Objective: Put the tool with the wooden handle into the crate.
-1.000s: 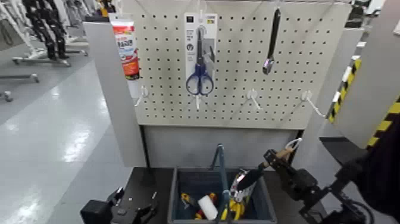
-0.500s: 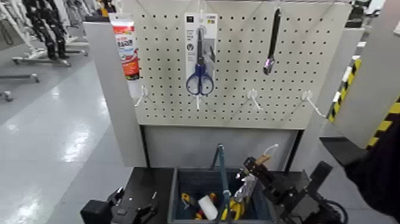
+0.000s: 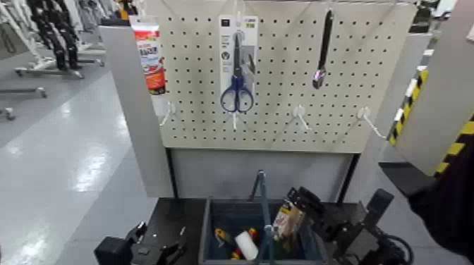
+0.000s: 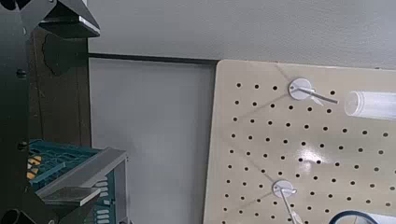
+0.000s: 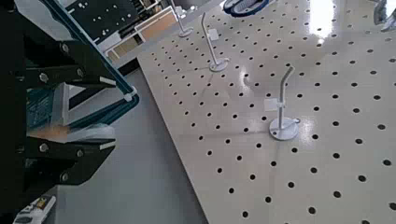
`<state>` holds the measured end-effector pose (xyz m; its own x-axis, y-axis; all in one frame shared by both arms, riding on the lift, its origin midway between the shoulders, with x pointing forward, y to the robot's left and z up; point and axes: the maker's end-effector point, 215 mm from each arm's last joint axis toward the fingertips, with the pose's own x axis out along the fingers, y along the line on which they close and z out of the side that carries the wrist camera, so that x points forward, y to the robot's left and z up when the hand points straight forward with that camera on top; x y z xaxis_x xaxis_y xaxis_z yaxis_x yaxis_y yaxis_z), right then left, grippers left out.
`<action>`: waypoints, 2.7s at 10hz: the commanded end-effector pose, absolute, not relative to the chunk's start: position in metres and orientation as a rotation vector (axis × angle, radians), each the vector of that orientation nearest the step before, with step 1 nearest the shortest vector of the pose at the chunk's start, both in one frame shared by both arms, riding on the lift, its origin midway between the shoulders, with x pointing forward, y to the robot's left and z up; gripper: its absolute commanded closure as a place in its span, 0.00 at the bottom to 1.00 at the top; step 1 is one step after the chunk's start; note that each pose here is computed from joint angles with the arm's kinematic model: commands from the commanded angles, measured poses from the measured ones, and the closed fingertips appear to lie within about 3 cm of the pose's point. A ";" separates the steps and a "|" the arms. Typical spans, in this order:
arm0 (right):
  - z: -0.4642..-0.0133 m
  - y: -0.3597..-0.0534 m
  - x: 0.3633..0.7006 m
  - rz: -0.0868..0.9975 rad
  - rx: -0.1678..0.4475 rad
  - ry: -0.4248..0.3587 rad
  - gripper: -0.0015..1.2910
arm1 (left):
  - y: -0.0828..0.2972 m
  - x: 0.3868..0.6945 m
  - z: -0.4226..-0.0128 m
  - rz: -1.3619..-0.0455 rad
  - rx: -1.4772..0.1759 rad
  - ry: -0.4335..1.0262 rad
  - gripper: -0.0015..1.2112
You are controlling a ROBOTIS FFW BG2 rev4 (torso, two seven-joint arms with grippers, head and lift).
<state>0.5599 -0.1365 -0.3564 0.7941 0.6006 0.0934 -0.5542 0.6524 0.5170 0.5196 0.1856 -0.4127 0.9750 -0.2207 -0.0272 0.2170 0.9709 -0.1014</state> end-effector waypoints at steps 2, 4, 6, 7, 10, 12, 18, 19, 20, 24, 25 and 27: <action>-0.347 -0.154 0.561 0.617 0.525 0.064 0.06 | 0.186 0.520 -0.413 -0.221 -0.097 0.039 0.09; -0.340 -0.161 0.563 0.600 0.485 0.050 0.06 | 0.185 0.520 -0.412 -0.223 -0.097 0.037 0.09; -0.334 -0.171 0.563 0.541 0.411 0.031 0.06 | 0.185 0.520 -0.413 -0.223 -0.097 0.039 0.09; -0.329 -0.179 0.562 0.493 0.362 0.016 0.06 | 0.184 0.520 -0.413 -0.224 -0.097 0.039 0.09; -0.323 -0.205 0.550 0.321 0.205 0.001 0.06 | 0.185 0.520 -0.413 -0.223 -0.097 0.040 0.09; -0.328 -0.221 0.536 0.232 0.138 0.000 0.07 | 0.185 0.520 -0.413 -0.223 -0.097 0.040 0.09; -0.354 -0.245 0.492 0.093 0.071 -0.007 0.09 | 0.187 0.519 -0.414 -0.222 -0.094 0.042 0.09; -0.362 -0.247 0.485 0.076 0.073 0.008 0.09 | 0.188 0.519 -0.414 -0.220 -0.094 0.042 0.09; -0.366 -0.245 0.480 0.070 0.057 0.012 0.09 | 0.188 0.519 -0.414 -0.220 -0.094 0.042 0.09; -0.366 -0.244 0.469 0.037 0.041 -0.007 0.09 | 0.189 0.518 -0.414 -0.220 -0.093 0.042 0.09; -0.368 -0.244 0.468 0.034 0.041 -0.004 0.10 | 0.189 0.517 -0.415 -0.220 -0.093 0.043 0.09; -0.367 -0.244 0.469 0.035 0.040 -0.007 0.10 | 0.190 0.517 -0.413 -0.218 -0.092 0.040 0.09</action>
